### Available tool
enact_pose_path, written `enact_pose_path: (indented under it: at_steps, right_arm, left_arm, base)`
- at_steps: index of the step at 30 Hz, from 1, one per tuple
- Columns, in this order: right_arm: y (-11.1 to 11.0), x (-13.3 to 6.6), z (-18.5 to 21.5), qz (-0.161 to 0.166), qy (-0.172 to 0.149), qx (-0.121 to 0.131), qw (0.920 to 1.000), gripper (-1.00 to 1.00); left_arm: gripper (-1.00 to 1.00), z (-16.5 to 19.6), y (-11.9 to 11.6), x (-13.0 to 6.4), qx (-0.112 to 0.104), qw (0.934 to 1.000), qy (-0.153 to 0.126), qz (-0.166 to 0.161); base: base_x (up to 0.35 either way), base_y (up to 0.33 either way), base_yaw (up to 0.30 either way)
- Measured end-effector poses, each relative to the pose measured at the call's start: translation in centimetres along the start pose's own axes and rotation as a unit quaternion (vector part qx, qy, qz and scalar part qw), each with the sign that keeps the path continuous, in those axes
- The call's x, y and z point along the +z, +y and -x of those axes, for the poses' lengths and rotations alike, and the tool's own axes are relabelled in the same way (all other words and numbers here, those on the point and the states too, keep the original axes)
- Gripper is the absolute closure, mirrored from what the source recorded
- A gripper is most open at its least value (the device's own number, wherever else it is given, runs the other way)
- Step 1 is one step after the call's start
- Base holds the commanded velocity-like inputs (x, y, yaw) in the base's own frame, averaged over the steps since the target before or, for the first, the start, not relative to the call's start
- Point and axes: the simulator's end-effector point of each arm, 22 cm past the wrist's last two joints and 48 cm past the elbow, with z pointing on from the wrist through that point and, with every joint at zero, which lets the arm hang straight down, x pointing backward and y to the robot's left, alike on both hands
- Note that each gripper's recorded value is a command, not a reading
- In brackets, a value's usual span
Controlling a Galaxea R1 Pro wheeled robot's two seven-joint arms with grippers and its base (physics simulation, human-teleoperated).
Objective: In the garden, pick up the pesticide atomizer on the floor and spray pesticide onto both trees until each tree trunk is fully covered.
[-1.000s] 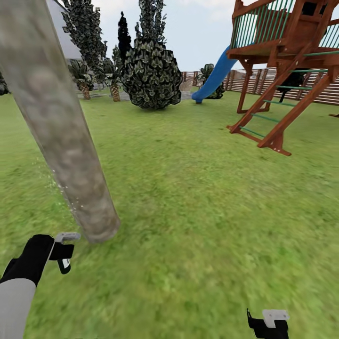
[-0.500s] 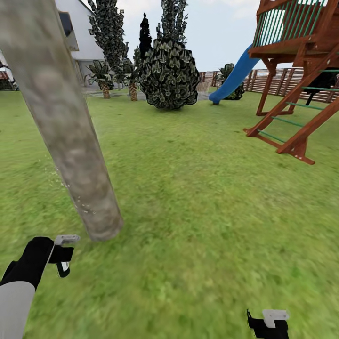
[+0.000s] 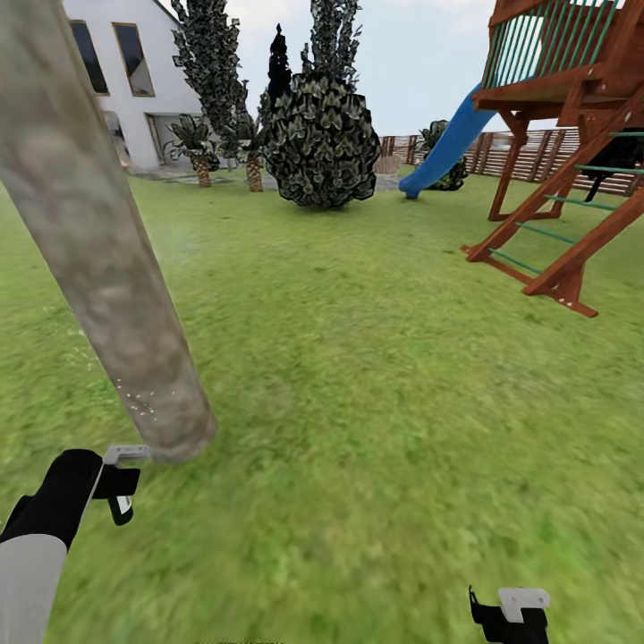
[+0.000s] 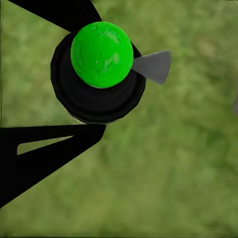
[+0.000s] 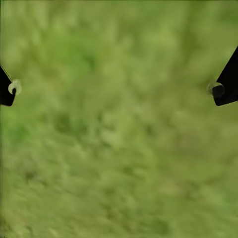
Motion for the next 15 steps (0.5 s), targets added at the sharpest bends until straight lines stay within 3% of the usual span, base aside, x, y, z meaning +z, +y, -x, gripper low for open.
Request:
enact_pose_path:
  at_steps: [10, 15]
  right_arm:
    - [-0.01, -0.01, 0.02, 0.0, 0.0, 0.0, 1.0, -1.0]
    - [-0.02, -0.01, 0.01, 0.0, 0.0, 0.0, 1.0, -1.0]
  left_arm:
    - [1.0, 0.05, 0.05, -0.05, -0.001, 1.0, -0.001, 0.0]
    - [1.0, 0.05, 0.02, -0.06, -0.001, 1.0, -0.001, 0.0]
  base:
    - [0.13, -0.258, 0.274]
    - [0.179, -0.24, 0.082]
